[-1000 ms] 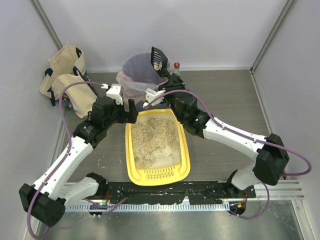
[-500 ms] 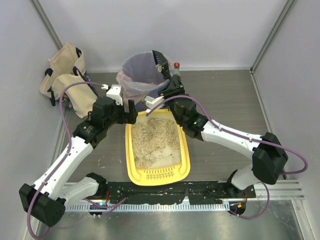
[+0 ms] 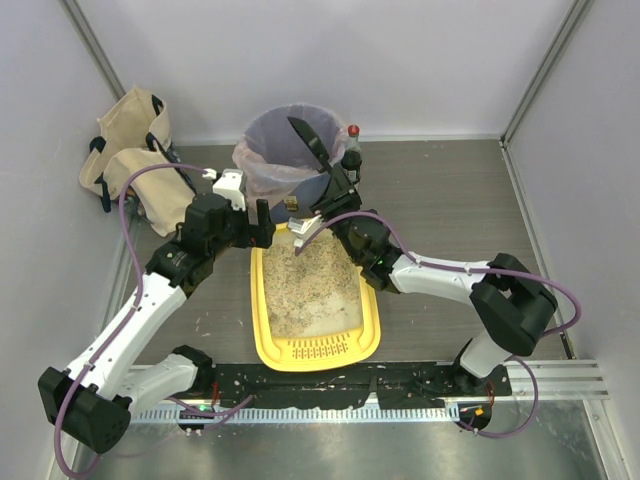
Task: Clean the litter box
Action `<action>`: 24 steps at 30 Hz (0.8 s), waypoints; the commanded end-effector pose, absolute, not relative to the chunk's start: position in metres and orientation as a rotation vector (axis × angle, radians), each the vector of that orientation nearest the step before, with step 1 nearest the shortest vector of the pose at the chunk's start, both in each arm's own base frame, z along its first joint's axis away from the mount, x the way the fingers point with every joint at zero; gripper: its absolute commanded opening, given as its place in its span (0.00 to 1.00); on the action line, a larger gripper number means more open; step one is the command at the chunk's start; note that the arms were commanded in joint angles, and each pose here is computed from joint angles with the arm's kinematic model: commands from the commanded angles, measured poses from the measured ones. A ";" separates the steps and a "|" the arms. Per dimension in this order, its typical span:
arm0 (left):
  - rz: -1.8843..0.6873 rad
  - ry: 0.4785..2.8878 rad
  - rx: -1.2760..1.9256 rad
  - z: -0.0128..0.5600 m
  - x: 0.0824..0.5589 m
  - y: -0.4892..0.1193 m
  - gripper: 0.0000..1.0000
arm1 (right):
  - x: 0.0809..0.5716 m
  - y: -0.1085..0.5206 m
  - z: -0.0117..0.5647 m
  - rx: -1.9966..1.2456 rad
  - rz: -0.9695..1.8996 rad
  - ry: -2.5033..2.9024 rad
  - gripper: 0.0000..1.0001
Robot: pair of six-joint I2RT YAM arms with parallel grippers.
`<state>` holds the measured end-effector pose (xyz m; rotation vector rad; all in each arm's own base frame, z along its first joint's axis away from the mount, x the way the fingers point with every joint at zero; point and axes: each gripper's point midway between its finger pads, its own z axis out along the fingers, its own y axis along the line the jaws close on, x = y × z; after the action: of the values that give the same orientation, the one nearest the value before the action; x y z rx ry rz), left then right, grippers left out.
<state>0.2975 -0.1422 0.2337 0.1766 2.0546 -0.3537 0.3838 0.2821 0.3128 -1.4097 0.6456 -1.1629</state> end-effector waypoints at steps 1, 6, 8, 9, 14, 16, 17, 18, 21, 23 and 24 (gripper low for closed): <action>-0.366 1.975 0.165 0.263 0.302 -0.143 0.98 | 0.365 0.279 0.373 -1.256 -1.309 0.453 0.01; -0.362 1.976 0.162 0.262 0.302 -0.142 0.98 | 0.363 0.278 0.385 -1.205 -1.311 0.452 0.01; -0.364 1.973 0.163 0.263 0.302 -0.142 0.98 | 0.362 0.276 0.395 -1.154 -1.307 0.456 0.01; -0.363 1.974 0.164 0.263 0.302 -0.142 0.98 | 0.359 0.275 0.401 -1.112 -1.302 0.455 0.01; -0.362 1.977 0.165 0.262 0.302 -0.142 0.98 | 0.348 0.269 0.427 -0.963 -1.240 0.493 0.01; -0.362 1.979 0.164 0.262 0.302 -0.142 0.98 | 0.343 0.264 0.436 -0.915 -1.201 0.523 0.01; -0.364 1.978 0.164 0.262 0.302 -0.143 0.98 | 0.339 0.262 0.438 -0.879 -1.149 0.563 0.01; -0.364 1.979 0.165 0.261 0.302 -0.143 0.98 | 0.337 0.260 0.442 -0.846 -1.107 0.586 0.01; -0.363 1.979 0.166 0.261 0.302 -0.143 0.98 | 0.326 0.252 0.449 -0.735 -0.925 0.678 0.01; -0.363 1.983 0.168 0.260 0.302 -0.143 0.98 | 0.316 0.246 0.457 -0.683 -0.823 0.722 0.01; -0.361 1.986 0.169 0.259 0.303 -0.143 0.98 | 0.316 0.252 0.450 -0.688 -0.743 0.775 0.01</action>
<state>0.2975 -0.1422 0.2338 0.1763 2.0542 -0.3534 0.3428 0.2825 0.3958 -0.9916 0.6496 -1.0065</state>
